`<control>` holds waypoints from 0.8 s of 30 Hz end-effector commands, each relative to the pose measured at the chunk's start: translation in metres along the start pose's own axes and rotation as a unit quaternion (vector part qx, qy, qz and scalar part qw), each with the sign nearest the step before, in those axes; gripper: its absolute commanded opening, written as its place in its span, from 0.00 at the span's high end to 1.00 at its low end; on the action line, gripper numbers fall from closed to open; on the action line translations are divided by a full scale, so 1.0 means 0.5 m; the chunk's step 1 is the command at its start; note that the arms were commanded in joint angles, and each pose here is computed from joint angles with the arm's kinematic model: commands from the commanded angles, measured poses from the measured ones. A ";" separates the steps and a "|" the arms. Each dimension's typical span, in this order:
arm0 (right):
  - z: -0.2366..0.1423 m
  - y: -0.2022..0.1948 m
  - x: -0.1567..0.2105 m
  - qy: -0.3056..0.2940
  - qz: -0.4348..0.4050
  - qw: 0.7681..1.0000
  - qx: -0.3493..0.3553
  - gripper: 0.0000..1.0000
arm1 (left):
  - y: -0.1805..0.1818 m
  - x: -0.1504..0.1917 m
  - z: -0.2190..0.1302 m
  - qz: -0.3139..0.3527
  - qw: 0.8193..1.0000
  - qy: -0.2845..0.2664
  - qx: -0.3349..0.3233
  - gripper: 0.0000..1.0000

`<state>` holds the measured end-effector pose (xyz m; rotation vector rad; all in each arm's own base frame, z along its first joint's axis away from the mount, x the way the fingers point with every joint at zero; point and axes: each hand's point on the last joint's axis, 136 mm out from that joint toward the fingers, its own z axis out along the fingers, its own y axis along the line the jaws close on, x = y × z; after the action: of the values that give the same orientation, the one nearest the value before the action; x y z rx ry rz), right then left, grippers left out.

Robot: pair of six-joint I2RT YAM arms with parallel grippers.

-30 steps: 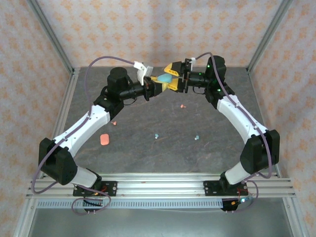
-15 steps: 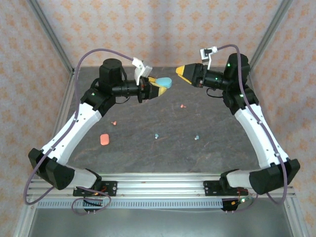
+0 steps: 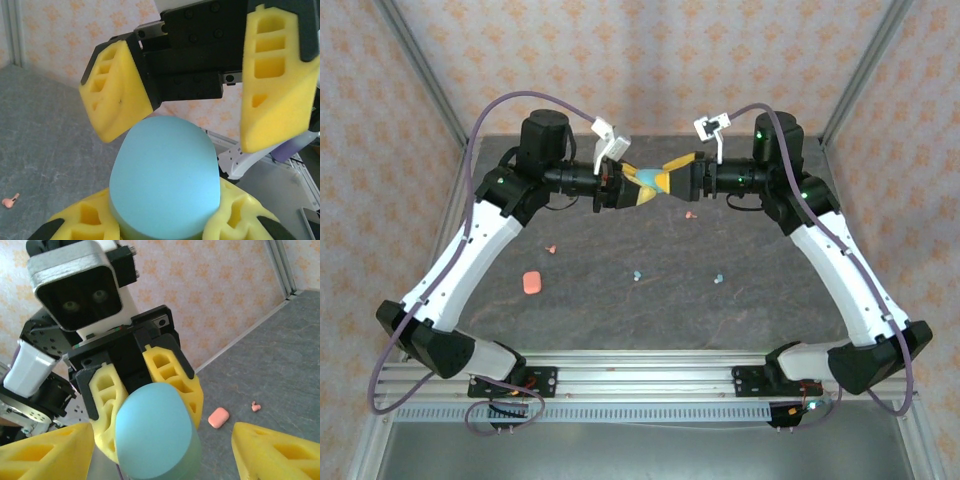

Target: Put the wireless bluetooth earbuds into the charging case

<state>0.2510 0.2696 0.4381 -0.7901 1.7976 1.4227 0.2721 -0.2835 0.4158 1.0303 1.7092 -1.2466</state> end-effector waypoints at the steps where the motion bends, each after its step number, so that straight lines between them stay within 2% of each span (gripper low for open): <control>1: -0.008 0.022 -0.002 0.007 -0.041 0.999 -0.002 0.27 | -0.021 -0.005 -0.004 -0.001 1.000 0.005 0.022 1.00; 8: -0.005 0.027 0.015 0.031 -0.050 0.998 -0.007 0.27 | -0.021 -0.008 -0.001 -0.002 1.000 0.005 0.029 1.00; 13: -0.002 0.010 0.026 0.044 -0.069 0.996 0.023 0.27 | -0.022 -0.013 0.002 -0.005 0.999 0.007 0.038 1.00; 16: 0.002 0.004 0.026 0.048 -0.069 0.996 0.026 0.36 | -0.023 -0.012 0.004 -0.007 0.999 0.008 0.042 1.00; 21: 0.005 -0.004 0.022 0.047 -0.066 0.996 0.031 0.60 | -0.025 -0.007 0.004 -0.011 0.999 0.013 0.044 1.00; 24: 0.007 -0.007 0.014 0.037 -0.058 0.997 0.035 0.66 | -0.026 -0.004 0.004 -0.012 0.999 0.015 0.045 1.00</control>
<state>0.2445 0.2703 0.4216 -0.9193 1.8450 1.2955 0.2698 -0.2869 0.4081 1.0510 1.7557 -1.3209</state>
